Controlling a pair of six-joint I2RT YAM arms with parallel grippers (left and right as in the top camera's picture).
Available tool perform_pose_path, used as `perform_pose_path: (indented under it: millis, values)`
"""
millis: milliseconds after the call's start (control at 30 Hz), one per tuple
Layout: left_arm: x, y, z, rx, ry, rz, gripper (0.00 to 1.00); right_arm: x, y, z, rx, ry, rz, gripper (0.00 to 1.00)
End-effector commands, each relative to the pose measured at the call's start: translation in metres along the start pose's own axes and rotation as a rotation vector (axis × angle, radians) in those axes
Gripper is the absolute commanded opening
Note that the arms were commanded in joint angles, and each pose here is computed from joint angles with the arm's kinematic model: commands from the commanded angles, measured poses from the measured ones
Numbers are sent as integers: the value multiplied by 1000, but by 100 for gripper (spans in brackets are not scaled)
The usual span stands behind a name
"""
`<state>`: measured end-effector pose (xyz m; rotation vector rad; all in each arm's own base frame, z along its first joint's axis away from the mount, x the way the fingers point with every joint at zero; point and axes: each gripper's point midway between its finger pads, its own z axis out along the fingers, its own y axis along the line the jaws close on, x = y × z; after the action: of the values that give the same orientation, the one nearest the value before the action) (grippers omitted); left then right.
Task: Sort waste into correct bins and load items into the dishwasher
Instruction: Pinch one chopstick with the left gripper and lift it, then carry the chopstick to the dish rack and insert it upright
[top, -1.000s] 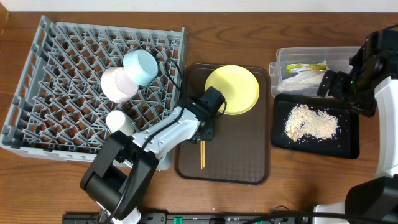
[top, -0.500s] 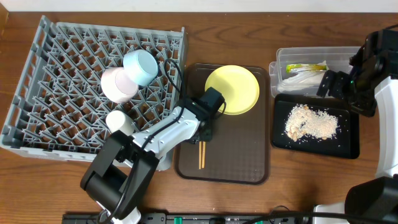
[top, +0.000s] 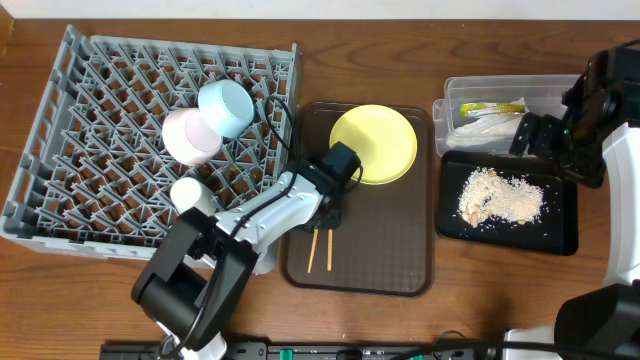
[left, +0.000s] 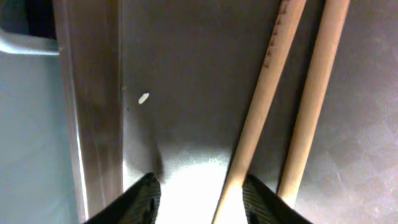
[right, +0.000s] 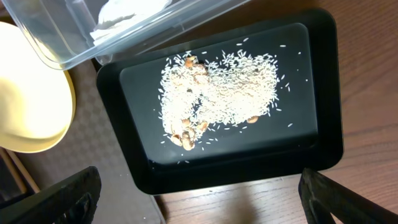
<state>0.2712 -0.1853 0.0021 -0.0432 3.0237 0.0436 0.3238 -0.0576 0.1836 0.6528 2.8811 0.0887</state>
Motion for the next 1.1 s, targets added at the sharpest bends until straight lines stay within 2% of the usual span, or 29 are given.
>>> perform_pose_path:
  millis: [0,67,167,267,300,433,633,900,1067]
  values:
    - [5,-1,10,4,28,-8,37,0,3,-8,-10,-19,3,99]
    - [5,-5,11,23,36,-9,29,0,3,-8,-10,-19,3,99]
    - [5,-6,11,25,33,-9,26,0,3,-8,-10,-19,3,99]
    - [5,-6,11,25,33,-9,19,0,3,-8,-10,-19,3,99]
    - [4,-6,11,25,33,-9,13,0,3,-8,-10,-19,3,99]
    - [2,-6,10,27,28,-12,8,0,3,-8,-10,-19,3,99]
    - [-23,-4,-14,55,-32,-10,8,0,3,-8,-10,-19,3,99]
    - [-59,7,-100,105,-156,183,8,0,3,-8,-11,-19,3,99]
    - [-90,36,-142,113,-302,151,8,0,3,-8,-11,-18,3,99]
